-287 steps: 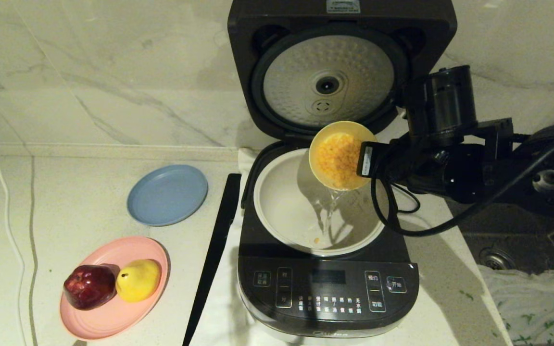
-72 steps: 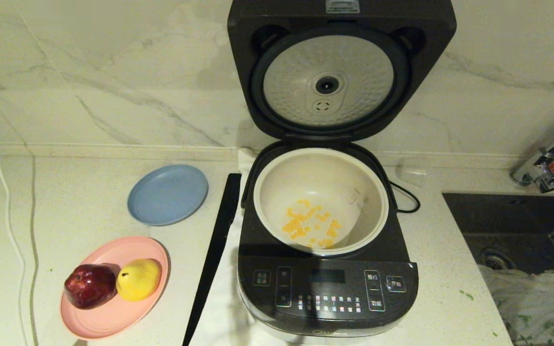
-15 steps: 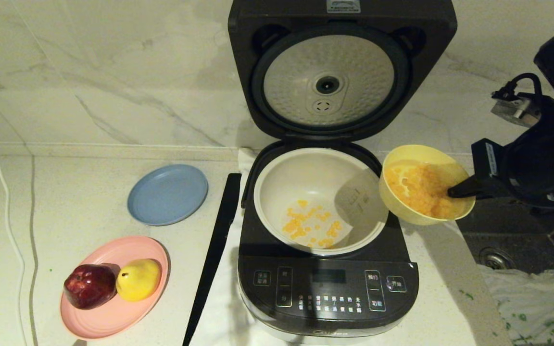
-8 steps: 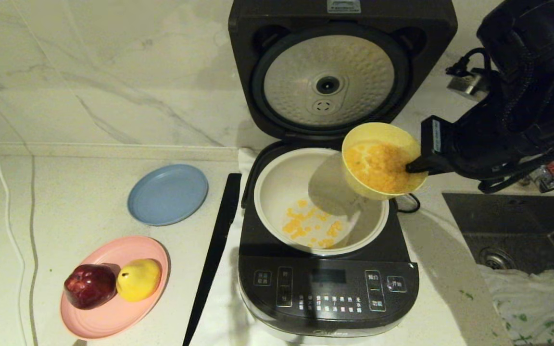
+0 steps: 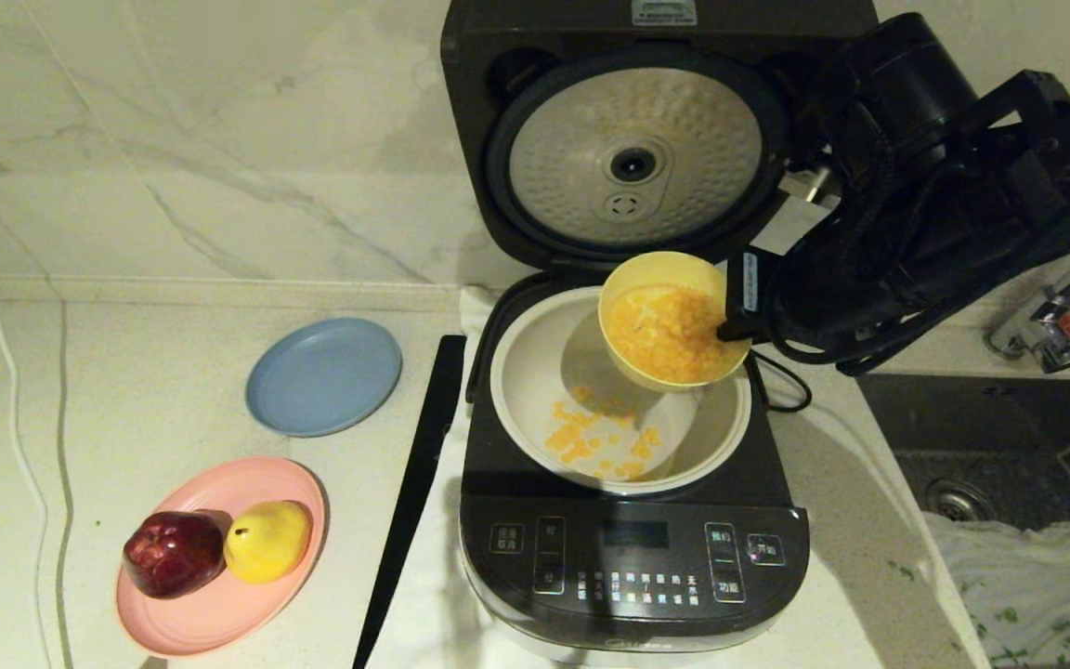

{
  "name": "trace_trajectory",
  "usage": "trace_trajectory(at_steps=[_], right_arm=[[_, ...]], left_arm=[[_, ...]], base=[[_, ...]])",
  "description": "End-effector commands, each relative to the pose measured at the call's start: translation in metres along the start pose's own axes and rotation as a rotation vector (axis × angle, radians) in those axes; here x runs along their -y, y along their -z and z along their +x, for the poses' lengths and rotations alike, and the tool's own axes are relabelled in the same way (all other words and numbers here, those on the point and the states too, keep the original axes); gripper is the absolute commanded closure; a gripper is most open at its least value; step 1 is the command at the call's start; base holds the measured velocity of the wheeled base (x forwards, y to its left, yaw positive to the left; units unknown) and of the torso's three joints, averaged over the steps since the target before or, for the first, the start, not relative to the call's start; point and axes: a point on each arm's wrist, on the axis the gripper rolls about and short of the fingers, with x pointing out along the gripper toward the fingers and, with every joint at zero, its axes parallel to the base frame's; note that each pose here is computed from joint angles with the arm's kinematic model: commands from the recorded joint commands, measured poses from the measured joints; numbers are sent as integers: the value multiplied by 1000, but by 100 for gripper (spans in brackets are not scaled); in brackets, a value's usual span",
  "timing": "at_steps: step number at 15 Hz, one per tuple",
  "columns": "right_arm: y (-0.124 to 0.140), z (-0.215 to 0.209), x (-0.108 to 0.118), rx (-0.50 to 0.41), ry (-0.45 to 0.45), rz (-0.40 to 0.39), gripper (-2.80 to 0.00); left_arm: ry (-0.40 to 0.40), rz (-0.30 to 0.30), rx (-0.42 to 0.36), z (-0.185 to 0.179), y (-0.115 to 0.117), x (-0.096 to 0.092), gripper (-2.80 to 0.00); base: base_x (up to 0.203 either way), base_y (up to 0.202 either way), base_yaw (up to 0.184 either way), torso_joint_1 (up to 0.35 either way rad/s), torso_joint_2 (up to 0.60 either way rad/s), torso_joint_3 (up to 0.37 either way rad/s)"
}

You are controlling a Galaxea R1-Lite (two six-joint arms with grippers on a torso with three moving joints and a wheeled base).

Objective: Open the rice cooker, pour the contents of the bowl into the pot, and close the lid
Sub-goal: Pour the water from the bowl into the rice cooker

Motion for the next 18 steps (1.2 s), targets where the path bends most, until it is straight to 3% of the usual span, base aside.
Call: trace_trajectory(at_steps=[1,10,14,18], right_arm=[[0,11,-2,-4,5,12,0],[0,29,-9,98,66,14,0],[13,30,-20,214,75,-21,0],[32,43,-27,366,103,-126,0]], left_arm=[[1,0,-8,1,2,0,0],[1,0,-8,1,2,0,0],[1,0,-8,1,2,0,0],[1,0,-8,1,2,0,0]], base=[[0,0,0,0,0,0],[0,0,0,0,0,0],[0,0,0,0,0,0],[0,0,0,0,0,0]])
